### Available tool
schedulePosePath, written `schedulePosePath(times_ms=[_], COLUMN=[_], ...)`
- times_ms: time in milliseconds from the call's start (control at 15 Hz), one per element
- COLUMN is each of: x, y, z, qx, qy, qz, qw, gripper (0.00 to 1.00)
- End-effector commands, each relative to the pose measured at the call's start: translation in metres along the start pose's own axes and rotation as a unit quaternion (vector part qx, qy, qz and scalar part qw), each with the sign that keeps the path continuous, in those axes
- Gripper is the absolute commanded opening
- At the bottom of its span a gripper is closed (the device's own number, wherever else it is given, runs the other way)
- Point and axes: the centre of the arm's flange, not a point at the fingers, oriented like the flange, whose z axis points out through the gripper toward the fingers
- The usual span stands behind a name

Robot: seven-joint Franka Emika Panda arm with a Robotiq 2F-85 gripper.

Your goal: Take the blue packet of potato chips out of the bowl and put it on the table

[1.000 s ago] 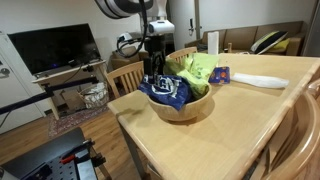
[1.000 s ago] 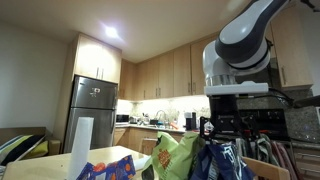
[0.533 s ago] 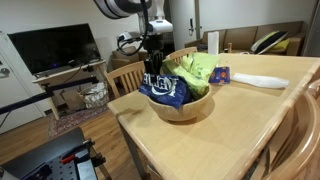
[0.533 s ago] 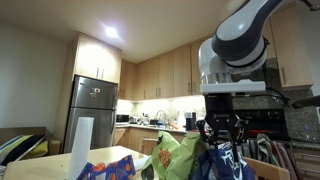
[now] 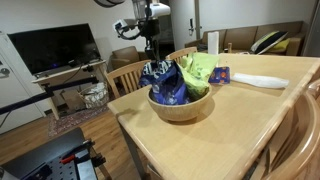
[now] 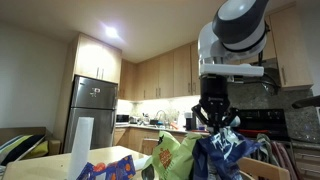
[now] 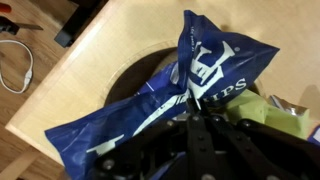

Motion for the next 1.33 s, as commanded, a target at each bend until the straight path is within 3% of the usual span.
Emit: schedulePosePath(times_ms=[0,333,600,1267], x=[-0.026,-0.058,-0.091,-0.152], y=[0.008,0.005,-0.008,-0.046], z=[-0.066,-0.133,-0.159,-0.122], qx=[0.036,0.079,0.092,0.03], qy=[0.051,0.102,0.126,0.144], qz=[-0.047,-0.099,-0.153,-0.275], qw=[0.9969,0.9867,0.9758,0.9502], gripper=[0.0,0.0,0.0,0.0])
